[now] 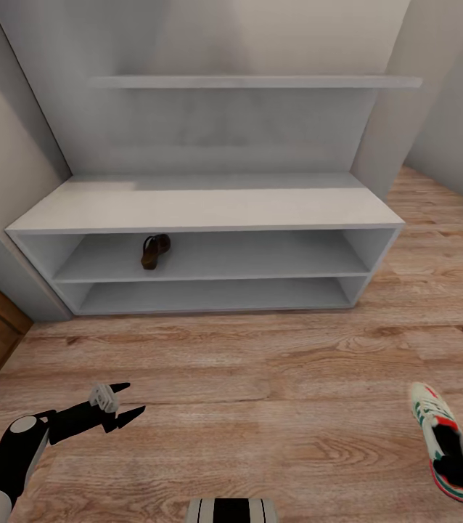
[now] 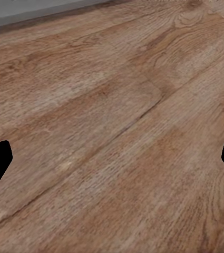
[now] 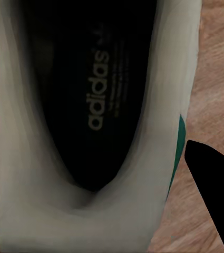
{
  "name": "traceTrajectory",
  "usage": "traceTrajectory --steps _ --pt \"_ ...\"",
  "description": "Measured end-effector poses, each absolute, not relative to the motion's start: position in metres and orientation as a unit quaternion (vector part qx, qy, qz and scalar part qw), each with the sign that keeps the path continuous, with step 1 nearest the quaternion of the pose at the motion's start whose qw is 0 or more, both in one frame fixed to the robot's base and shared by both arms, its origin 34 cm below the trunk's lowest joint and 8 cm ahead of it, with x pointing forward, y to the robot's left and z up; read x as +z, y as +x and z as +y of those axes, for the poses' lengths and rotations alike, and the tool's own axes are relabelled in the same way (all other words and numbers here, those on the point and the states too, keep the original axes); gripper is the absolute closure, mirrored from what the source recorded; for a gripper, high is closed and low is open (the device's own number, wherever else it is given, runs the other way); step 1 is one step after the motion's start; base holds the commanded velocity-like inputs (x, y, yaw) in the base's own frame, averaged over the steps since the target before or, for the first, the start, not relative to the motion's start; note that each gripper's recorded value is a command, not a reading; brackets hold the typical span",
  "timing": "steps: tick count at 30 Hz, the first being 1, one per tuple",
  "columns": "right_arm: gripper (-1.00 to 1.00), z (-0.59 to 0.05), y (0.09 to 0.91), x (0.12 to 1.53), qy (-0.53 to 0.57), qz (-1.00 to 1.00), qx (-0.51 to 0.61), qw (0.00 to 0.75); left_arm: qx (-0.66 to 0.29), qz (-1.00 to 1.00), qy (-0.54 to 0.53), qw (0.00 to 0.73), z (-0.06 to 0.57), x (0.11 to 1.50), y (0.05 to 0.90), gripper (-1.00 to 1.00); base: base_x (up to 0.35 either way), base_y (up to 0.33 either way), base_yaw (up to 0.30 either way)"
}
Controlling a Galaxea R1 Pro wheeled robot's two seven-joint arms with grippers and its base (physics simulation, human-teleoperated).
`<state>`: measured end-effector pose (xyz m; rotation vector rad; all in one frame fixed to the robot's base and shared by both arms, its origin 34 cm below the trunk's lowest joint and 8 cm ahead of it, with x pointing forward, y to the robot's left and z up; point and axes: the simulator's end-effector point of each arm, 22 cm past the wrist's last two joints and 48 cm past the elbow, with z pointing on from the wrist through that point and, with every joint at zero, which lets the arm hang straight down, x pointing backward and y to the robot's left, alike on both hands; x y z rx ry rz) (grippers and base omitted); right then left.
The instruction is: Pick up the two gym shoes and the two sandals from the corridor floor and place them onto the hallstand (shoe rack) in the corridor, making sure they are on the rack and not on the floor. Arrange them so the two gym shoes are next to each other and the two sandals are next to each other.
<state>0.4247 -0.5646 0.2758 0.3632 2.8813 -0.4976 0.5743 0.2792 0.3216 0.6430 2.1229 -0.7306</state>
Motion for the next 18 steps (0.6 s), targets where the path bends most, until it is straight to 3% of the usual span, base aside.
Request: traceTrajectory --steps 7,18 --pt "1.00 -0.490 0.489 0.299 0.100 0.977 -0.118 0.147 -0.288 0.836 0.253 0.392 0.279 0.322 0.574 -1.00 0.000 0.000 0.000" --pt "1.00 -0.471 0.503 0.306 0.085 0.977 -0.109 0.164 -0.288 0.836 0.254 0.392 0.278 0.322 0.574 -1.00 0.000 0.000 0.000"
